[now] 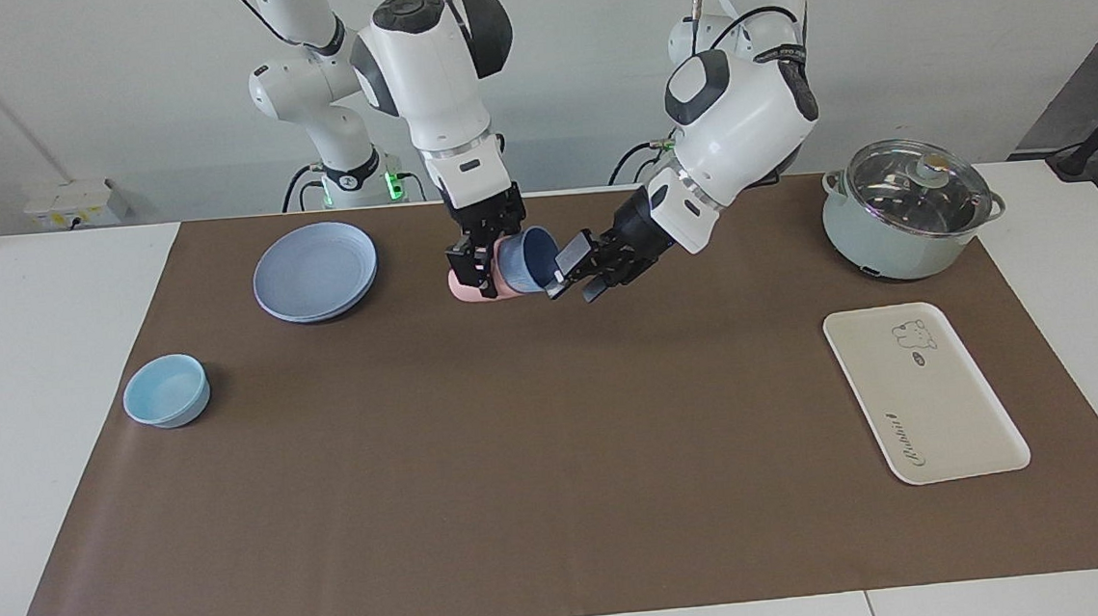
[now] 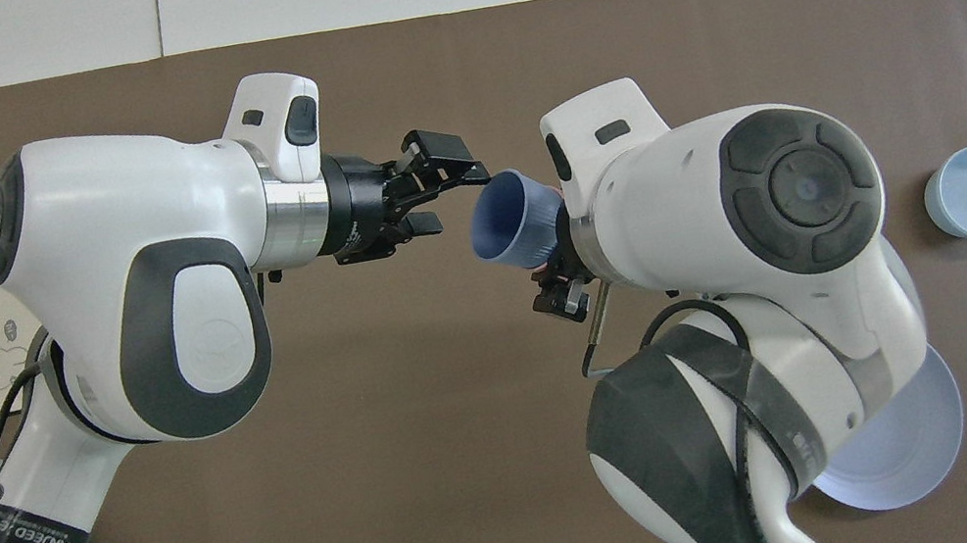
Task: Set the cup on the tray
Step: 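Move the left gripper to the cup while the right gripper holds it, then grasp the blue cup with the left gripper while the right gripper releases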
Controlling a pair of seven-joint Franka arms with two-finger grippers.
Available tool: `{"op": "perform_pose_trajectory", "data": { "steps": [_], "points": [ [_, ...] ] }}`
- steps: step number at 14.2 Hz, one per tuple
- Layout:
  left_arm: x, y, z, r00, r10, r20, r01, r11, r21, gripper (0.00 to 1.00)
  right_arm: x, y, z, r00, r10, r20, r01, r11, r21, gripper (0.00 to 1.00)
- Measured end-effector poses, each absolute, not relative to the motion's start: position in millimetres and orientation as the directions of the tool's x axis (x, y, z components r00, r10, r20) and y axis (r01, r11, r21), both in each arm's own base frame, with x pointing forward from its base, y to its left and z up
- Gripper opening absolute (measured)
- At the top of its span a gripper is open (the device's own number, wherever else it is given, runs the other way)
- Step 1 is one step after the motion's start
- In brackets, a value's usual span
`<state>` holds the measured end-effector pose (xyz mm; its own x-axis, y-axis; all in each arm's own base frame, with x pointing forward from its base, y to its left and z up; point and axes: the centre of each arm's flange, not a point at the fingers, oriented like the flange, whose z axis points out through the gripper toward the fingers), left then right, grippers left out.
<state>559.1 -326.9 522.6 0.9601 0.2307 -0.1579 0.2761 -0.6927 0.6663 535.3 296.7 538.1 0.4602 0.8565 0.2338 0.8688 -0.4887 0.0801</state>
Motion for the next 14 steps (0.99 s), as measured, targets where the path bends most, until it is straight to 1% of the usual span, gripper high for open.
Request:
{"op": "perform_pose_trajectory", "data": {
  "steps": [5, 6, 7, 8, 9, 10, 11, 13, 14],
  "points": [
    [551, -323, 523, 0.969, 0.137, -0.205, 0.241, -0.698, 0.675, 0.78, 536, 296, 538, 0.461, 0.856, 0.234, 0.868, -0.490, 0.081, 0.85],
    [548, -325, 524, 0.969, 0.120, -0.215, 0.236, -0.699, 0.675, 0.76, 536, 296, 538, 0.461, 0.856, 0.234, 0.868, -0.490, 0.081, 0.85],
    [545, -327, 524, 0.968, 0.107, -0.227, 0.235, -0.699, 0.675, 0.73, 536, 296, 538, 0.462, 0.856, 0.234, 0.868, -0.490, 0.081, 0.85],
    [542, -329, 525, 0.967, 0.095, -0.236, 0.234, -0.699, 0.676, 0.62, 536, 296, 538, 0.462, 0.855, 0.234, 0.868, -0.491, 0.081, 0.85],
    [540, -331, 526, 0.967, 0.085, -0.240, 0.229, -0.700, 0.677, 0.56, 536, 296, 538, 0.462, 0.855, 0.234, 0.868, -0.491, 0.081, 0.85],
    [537, -333, 526, 0.967, 0.076, -0.243, 0.225, -0.702, 0.676, 0.56, 536, 296, 538, 0.462, 0.855, 0.234, 0.868, -0.491, 0.081, 0.85],
    [536, -334, 527, 0.967, 0.073, -0.243, 0.223, -0.702, 0.676, 0.46, 536, 296, 538, 0.462, 0.855, 0.234, 0.868, -0.491, 0.081, 0.85],
    [537, -334, 528, 0.968, 0.074, -0.241, 0.222, -0.701, 0.678, 0.22, 536, 296, 538, 0.461, 0.856, 0.233, 0.868, -0.490, 0.080, 0.85],
    [539, -332, 529, 0.968, 0.082, -0.237, 0.225, -0.699, 0.679, 0.14, 536, 296, 537, 0.462, 0.857, 0.227, 0.869, -0.489, 0.078, 0.85]
  ]
}}
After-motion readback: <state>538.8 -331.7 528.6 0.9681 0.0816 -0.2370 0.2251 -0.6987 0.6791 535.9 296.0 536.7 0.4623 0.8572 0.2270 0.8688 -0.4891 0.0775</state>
